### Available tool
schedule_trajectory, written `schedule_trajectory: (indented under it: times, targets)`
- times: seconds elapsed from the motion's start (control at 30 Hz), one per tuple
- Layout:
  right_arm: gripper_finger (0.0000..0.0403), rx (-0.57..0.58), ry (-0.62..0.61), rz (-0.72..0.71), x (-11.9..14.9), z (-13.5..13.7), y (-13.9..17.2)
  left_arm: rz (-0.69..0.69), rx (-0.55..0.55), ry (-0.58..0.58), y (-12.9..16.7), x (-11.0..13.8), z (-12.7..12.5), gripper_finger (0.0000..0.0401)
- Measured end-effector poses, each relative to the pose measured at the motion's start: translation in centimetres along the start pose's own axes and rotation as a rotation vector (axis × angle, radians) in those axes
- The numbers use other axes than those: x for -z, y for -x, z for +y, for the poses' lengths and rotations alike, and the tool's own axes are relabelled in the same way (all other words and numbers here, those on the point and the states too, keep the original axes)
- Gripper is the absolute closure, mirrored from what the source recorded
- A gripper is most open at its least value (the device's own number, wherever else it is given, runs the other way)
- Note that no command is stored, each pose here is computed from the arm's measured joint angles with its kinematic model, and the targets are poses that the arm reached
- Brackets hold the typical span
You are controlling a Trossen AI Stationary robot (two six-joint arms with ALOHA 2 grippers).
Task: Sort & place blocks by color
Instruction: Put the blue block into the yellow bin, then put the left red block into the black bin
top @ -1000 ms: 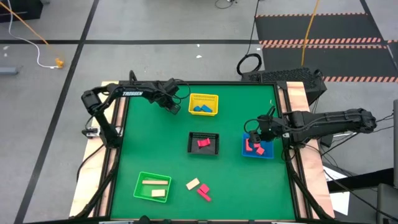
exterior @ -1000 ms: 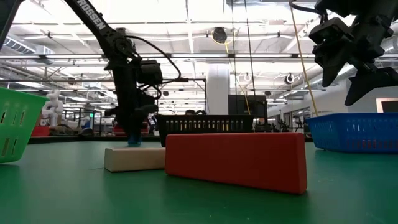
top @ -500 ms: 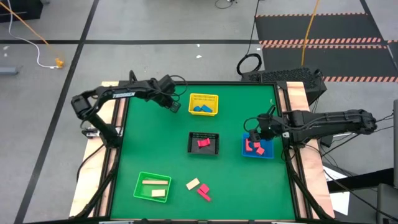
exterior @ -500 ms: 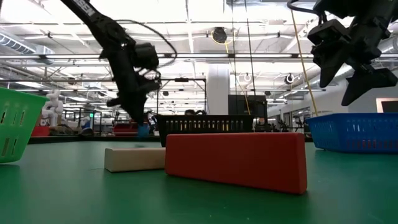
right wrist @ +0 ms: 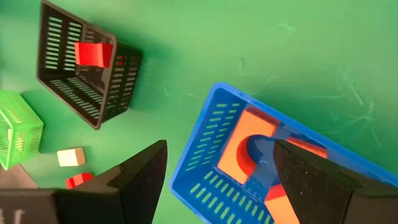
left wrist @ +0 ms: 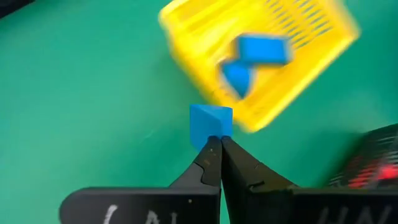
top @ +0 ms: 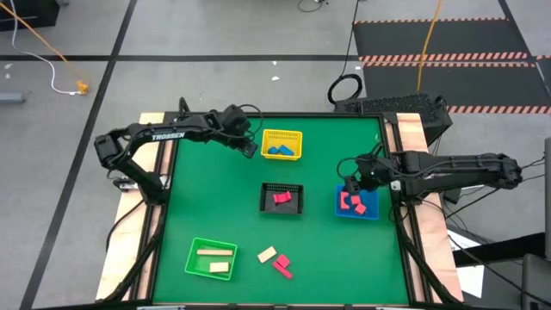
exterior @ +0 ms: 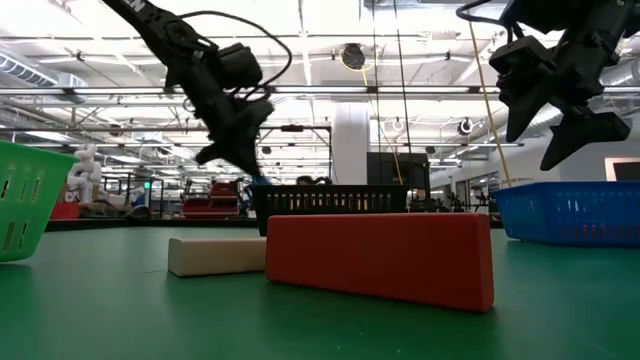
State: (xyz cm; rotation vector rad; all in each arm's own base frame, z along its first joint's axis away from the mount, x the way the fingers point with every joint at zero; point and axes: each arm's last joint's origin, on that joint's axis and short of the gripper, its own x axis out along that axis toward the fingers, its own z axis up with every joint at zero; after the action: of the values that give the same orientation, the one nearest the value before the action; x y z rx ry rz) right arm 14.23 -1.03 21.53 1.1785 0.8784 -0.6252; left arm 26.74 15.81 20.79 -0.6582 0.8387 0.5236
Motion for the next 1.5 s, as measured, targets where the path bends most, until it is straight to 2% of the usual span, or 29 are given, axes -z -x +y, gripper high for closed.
schedule_trajectory:
  times: [0.13, 0.37, 0.53, 0.67, 0.93, 1.13, 1.5]
  targets:
    - [0.0122, -0.016, 0.004, -0.014, -0.3, 0.1, 0.0, -0.090, 0.102, -0.024, 0.0, -0.7, -1.5, 0.0400]
    - [0.0122, -0.050, 0.000, -0.041, -0.7, 0.3, 0.1, -0.165, 0.166, -0.043, 0.0, -1.1, -2.9, 0.0400]
    - [0.0122, -0.071, 0.011, -0.065, -1.1, 0.5, 0.1, -0.191, 0.114, -0.019, -0.3, -1.1, -3.3, 0.0401]
    - [0.0122, -0.111, 0.050, -0.155, -1.7, 1.0, 0.2, -0.216, 0.069, -0.026, -0.4, -1.0, -3.5, 0.0401]
    - [0.0122, -0.237, 0.186, -0.368, -2.8, 2.7, 0.9, -0.301, 0.063, -0.030, -0.3, -1.7, -3.7, 0.0401]
    - [0.0122, -0.278, 0.253, -0.514, -3.4, 3.6, 1.4, -0.351, 0.085, -0.035, -0.2, -2.2, -3.9, 0.0393]
    - [0.0122, -0.301, 0.250, -0.532, -3.5, 3.8, 1.5, -0.366, 0.093, -0.037, -0.1, -2.3, -4.0, 0.0349]
